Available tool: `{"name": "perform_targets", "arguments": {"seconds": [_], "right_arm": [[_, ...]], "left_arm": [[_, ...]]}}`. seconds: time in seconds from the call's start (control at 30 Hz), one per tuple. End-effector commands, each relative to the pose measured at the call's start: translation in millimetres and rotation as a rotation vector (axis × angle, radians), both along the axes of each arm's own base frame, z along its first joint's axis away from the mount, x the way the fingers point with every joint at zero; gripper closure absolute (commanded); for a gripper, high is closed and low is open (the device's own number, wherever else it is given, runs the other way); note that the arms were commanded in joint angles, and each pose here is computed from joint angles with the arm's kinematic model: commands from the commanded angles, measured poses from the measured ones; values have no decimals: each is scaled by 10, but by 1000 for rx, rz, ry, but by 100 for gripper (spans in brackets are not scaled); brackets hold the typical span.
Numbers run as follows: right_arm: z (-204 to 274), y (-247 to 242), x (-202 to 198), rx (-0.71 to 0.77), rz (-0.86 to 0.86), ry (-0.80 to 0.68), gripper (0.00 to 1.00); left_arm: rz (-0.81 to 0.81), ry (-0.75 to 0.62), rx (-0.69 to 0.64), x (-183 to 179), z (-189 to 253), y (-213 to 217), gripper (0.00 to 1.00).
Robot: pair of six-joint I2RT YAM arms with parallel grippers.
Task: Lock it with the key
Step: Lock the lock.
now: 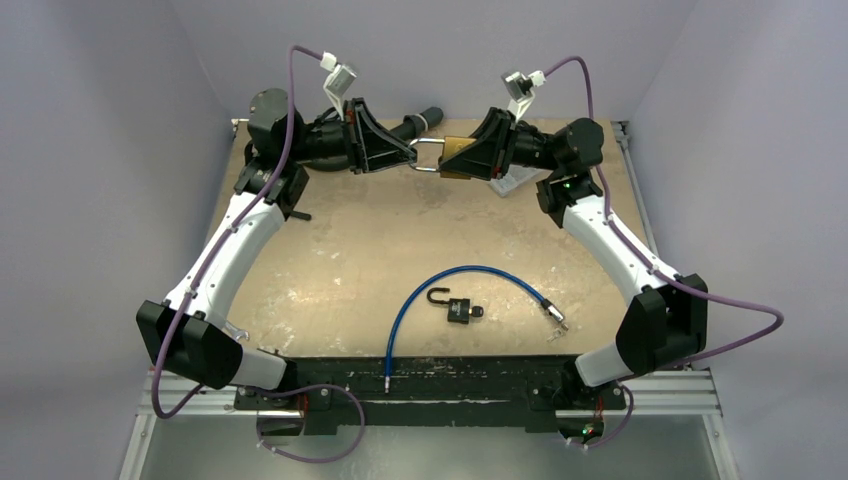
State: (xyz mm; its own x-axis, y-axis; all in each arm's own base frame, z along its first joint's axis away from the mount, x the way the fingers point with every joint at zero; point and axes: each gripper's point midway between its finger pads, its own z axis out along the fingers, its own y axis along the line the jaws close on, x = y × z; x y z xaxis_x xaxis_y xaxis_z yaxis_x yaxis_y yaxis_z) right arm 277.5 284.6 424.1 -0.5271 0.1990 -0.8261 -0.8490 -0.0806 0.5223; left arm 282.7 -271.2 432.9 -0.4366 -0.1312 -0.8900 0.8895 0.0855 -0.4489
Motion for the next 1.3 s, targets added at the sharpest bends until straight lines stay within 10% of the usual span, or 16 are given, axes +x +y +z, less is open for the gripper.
{"name": "perform_targets", "arguments": {"seconds": [0.0, 1.27], "right_arm": [[390, -33, -208, 82, -19, -165, 100], [452, 345, -500, 99, 108, -159, 100]], "left_arm": [[-76, -5, -25, -174, 88, -148, 100], [-155, 113, -16, -412, -332, -671, 100]]}}
